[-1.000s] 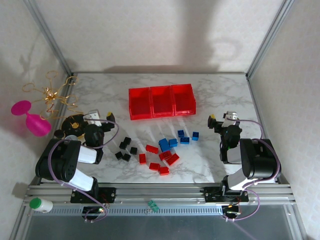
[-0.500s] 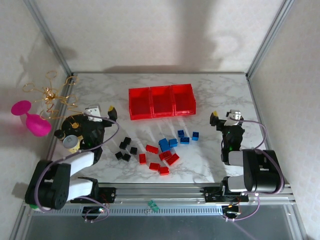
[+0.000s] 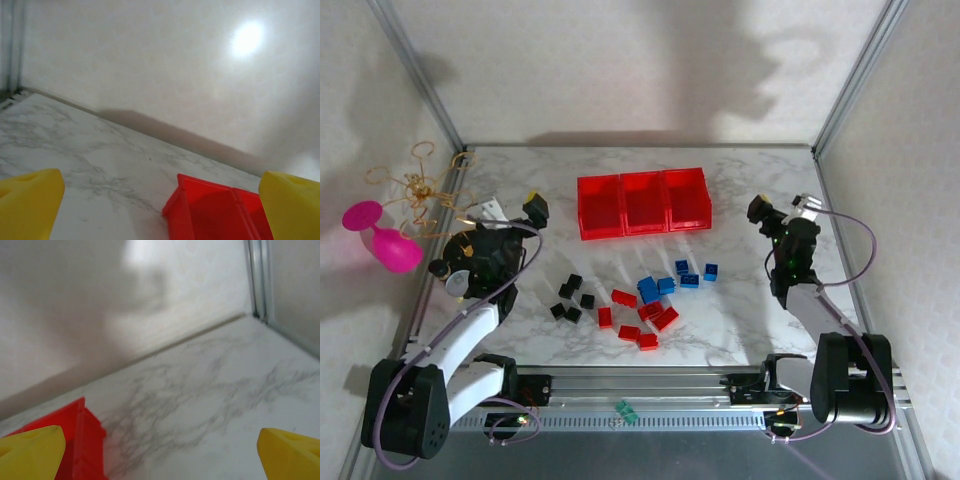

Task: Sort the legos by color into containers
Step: Pick up the lego from the center of the table.

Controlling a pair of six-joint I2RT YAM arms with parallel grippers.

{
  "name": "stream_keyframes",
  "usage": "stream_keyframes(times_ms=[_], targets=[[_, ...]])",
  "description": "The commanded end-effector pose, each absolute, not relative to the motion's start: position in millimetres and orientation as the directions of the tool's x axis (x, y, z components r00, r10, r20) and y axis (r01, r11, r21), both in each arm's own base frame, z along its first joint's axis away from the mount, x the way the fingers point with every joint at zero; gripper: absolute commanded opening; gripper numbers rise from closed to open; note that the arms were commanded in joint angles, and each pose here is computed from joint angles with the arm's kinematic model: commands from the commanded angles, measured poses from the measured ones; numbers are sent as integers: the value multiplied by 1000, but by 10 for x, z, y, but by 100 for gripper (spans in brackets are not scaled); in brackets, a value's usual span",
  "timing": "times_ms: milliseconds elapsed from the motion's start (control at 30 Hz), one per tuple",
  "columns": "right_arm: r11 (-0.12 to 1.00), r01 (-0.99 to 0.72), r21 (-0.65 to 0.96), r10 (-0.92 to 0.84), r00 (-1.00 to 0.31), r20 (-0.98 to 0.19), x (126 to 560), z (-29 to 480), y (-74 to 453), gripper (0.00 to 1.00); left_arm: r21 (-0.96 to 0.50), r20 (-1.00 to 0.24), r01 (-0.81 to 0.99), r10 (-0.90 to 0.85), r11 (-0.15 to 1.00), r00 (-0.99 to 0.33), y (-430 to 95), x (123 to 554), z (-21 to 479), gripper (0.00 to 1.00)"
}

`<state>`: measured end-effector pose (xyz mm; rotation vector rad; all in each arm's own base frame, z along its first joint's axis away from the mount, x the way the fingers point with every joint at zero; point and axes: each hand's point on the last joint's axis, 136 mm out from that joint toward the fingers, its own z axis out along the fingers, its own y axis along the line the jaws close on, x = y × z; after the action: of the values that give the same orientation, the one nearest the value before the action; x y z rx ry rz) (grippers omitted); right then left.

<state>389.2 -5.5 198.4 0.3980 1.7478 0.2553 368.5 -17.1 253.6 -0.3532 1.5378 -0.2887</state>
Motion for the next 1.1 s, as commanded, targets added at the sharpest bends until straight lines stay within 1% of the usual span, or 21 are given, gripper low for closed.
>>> stream_keyframes(times_ms=[0,67,200,267,367,500,600,733,800,867,1000,1067], targets=[[886,175,430,463,-389,-796,3893,1595,162,99,-451,-890,18,-447,893,-93,-342,3763,2443,99],[907,176,382,420,-433,-798,3878,1538,325,99,-487,-868,33,-480,873,-128,-419,3769,2419,99],[920,150,363,388,-489,-781,3809,1500,649,99,-490,-865,41,-481,871,-144,-613,3675,2435,99],[936,122,332,343,-536,-772,3765,1440,865,99,-488,-863,38,-476,872,-172,-713,3621,2404,99],[953,105,283,289,-591,-753,3675,1374,1131,99,-489,-854,67,-462,870,-239,-905,3522,2305,99],[965,94,244,247,-629,-737,3513,1416,1436,99,-477,-836,77,-426,875,-346,-1088,3366,2092,99],[969,99,227,234,-667,-707,3352,1390,1634,99,-493,-810,103,-413,864,-417,-1232,3226,1966,99],[972,98,213,217,-723,-656,3030,1345,1863,99,-520,-769,142,-389,843,-507,-1427,3036,1842,99],[972,106,208,215,-754,-621,2887,1294,1935,99,-527,-755,160,-372,835,-540,-1487,2961,1805,99],[973,96,209,202,-790,-579,2756,1224,2027,99,-532,-738,140,-377,835,-560,-1471,2908,1764,99],[975,87,205,183,-837,-515,2488,1139,2206,95,-546,-711,138,-370,826,-597,-1484,2804,1727,99],[972,87,218,187,-850,-492,2392,1089,2281,91,-556,-702,143,-370,819,-608,-1496,2761,1741,99]])
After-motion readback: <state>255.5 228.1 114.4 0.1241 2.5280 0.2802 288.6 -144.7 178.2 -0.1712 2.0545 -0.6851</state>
